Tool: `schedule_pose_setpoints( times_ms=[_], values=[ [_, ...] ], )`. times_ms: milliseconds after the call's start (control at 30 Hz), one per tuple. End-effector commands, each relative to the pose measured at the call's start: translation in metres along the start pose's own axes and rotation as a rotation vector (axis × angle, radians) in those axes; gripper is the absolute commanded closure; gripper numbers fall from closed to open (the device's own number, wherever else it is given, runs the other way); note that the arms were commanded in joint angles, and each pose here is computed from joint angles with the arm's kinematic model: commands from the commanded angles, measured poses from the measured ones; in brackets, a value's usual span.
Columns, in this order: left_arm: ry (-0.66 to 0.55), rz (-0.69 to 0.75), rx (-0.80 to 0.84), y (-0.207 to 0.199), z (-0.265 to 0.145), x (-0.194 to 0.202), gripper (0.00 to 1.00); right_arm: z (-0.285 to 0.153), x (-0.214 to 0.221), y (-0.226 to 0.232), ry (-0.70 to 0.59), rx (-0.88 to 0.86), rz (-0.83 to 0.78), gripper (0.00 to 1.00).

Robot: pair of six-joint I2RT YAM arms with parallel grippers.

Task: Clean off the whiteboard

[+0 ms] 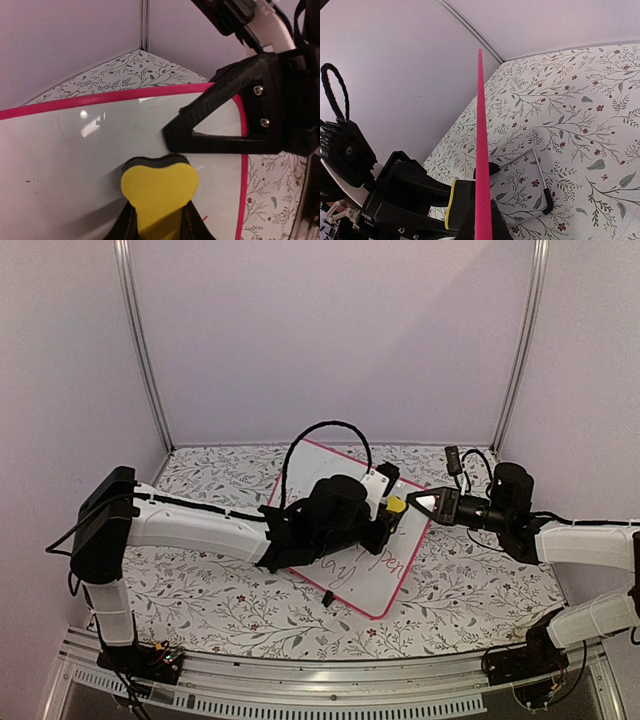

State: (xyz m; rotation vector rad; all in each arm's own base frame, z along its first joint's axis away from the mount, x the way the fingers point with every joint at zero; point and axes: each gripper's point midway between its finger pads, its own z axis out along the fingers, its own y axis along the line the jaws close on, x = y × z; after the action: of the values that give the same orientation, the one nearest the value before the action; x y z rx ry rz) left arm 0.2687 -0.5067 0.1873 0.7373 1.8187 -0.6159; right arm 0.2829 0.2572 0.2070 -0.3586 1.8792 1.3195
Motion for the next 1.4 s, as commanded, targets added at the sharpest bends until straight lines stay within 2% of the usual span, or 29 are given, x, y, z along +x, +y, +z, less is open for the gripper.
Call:
schedule_pose_setpoints(
  times_ms=[0,233,933,1100,1367],
  values=[
    [0.182,0.045,0.037,-0.005,0.011,0.055,1.0,0.005,0.059,0.013,0.22,-0.096,-0.001,1.0],
    [0.35,0.044,-0.044,0.006,0.013,0.09,1.0,0.005,0.06,0.015,0.221,-0.1,-0.002,1.0],
    [0.587,-0.026,-0.129,0.009,-0.037,0.173,1.0,0.006,0.06,0.013,0.225,-0.096,-0.003,1.0],
    [0.55,-0.008,-0.161,0.014,-0.031,0.163,1.0,0.007,0.061,0.013,0.226,-0.095,-0.002,1.0],
    [0.404,-0.016,-0.258,0.039,-0.002,0.101,1.0,0.006,0.061,0.016,0.227,-0.099,-0.006,1.0]
  ],
)
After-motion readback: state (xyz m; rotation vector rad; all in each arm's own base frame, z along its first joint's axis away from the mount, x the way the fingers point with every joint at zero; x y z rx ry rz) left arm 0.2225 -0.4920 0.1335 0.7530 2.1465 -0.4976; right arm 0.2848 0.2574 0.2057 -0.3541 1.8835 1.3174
